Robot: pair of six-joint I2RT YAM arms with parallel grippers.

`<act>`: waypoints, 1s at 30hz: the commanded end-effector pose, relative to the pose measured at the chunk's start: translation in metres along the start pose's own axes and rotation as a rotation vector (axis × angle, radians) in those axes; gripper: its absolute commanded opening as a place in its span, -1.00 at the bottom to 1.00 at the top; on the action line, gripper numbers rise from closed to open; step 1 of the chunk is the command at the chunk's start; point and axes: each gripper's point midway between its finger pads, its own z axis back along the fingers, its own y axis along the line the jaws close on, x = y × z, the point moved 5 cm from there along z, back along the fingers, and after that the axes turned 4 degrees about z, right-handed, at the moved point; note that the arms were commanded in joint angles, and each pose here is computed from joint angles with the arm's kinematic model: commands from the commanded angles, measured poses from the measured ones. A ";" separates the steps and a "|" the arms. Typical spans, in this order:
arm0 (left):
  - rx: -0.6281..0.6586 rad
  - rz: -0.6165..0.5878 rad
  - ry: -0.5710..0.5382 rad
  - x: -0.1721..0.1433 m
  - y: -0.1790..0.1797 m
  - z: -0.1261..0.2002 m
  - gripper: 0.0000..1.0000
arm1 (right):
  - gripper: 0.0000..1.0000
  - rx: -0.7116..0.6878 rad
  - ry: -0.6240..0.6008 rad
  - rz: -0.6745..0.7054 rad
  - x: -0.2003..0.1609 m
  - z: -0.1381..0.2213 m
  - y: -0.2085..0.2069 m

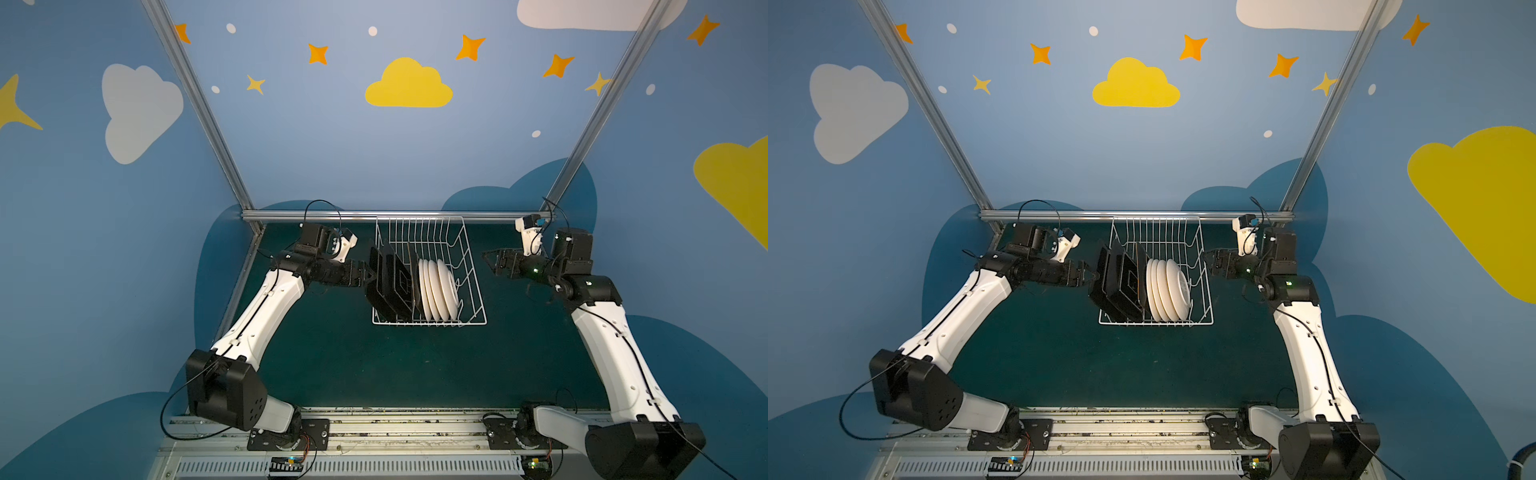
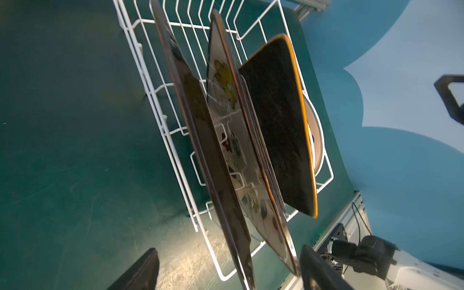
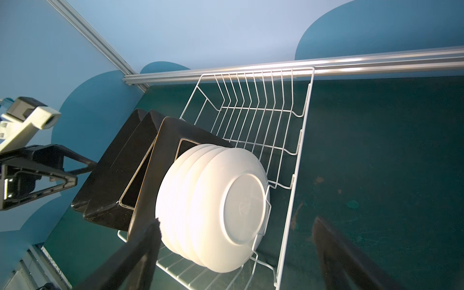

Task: Unload the plates from the dish rack
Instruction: Pick up a plate from the dish rack.

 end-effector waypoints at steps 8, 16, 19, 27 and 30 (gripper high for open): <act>0.012 0.059 0.063 0.019 0.004 -0.025 0.26 | 0.87 -0.004 0.002 -0.020 -0.006 -0.007 0.004; 0.012 0.092 0.091 0.022 0.009 -0.039 0.01 | 0.87 -0.007 0.000 -0.027 -0.007 -0.012 0.004; 0.014 0.107 0.103 0.021 0.010 -0.043 -0.02 | 0.87 -0.006 0.007 -0.028 -0.007 -0.014 0.005; 0.015 0.155 0.130 0.020 0.011 -0.054 -0.22 | 0.87 -0.016 0.019 -0.034 -0.011 -0.017 0.004; 0.027 0.151 0.146 0.018 0.011 -0.059 -0.24 | 0.87 -0.014 0.020 -0.034 -0.012 -0.019 0.004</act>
